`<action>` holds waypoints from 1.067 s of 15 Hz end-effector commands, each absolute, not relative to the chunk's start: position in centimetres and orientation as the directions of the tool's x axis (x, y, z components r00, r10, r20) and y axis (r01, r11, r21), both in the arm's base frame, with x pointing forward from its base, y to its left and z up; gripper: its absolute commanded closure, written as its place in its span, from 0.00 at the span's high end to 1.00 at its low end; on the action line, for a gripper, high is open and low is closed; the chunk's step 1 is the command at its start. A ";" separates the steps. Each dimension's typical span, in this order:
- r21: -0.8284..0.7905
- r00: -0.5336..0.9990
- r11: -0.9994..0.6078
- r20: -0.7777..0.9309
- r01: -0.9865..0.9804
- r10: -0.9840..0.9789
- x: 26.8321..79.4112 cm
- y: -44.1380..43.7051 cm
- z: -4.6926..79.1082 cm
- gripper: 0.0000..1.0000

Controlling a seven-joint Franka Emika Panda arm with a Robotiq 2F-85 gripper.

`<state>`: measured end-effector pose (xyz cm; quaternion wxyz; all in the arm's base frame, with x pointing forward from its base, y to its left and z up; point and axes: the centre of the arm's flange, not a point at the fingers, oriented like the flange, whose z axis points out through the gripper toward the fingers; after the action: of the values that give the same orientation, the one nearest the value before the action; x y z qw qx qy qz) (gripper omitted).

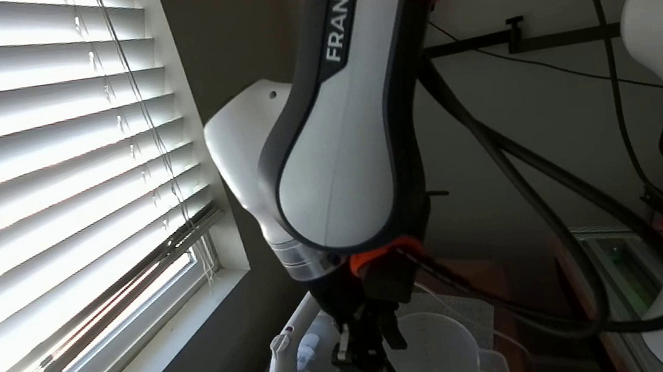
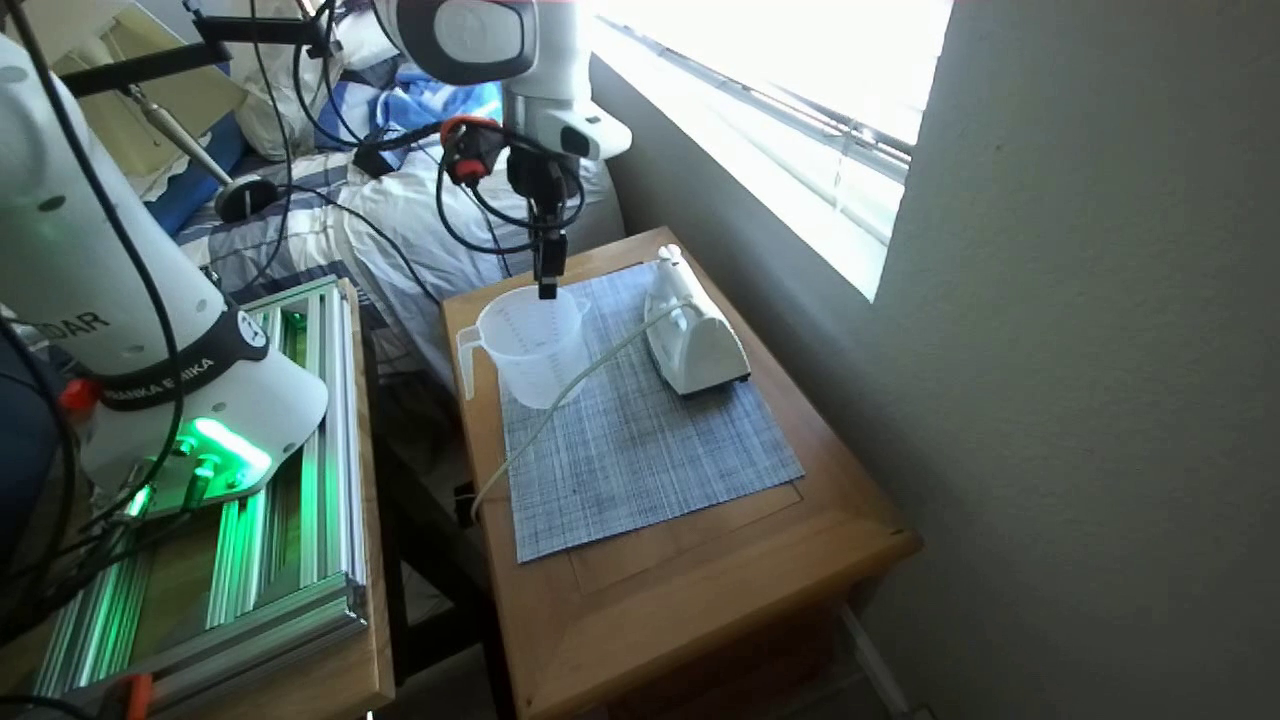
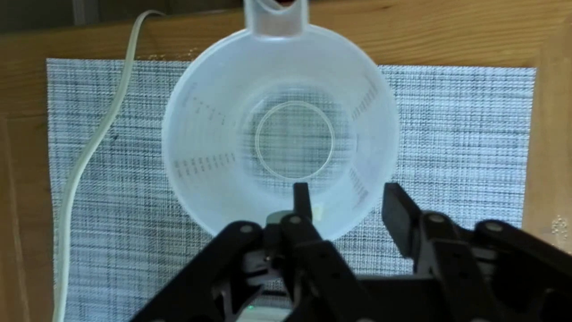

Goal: Move the clear measuring cup a little to the right

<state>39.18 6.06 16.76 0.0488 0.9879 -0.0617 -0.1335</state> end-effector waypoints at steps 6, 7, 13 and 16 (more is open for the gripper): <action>0.142 0.955 -0.972 -0.204 -0.189 -0.216 39.7 6.1 25.3 1.00; 0.137 0.954 -0.968 -0.186 -0.210 -0.234 39.4 5.5 26.3 1.00; 0.120 0.958 -0.956 -0.072 -0.267 -0.276 37.3 2.4 31.5 1.00; 0.103 0.962 -0.957 -0.013 -0.269 -0.272 35.9 1.4 33.3 1.00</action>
<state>38.85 2.36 30.89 0.0456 0.9878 -0.1416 -0.0450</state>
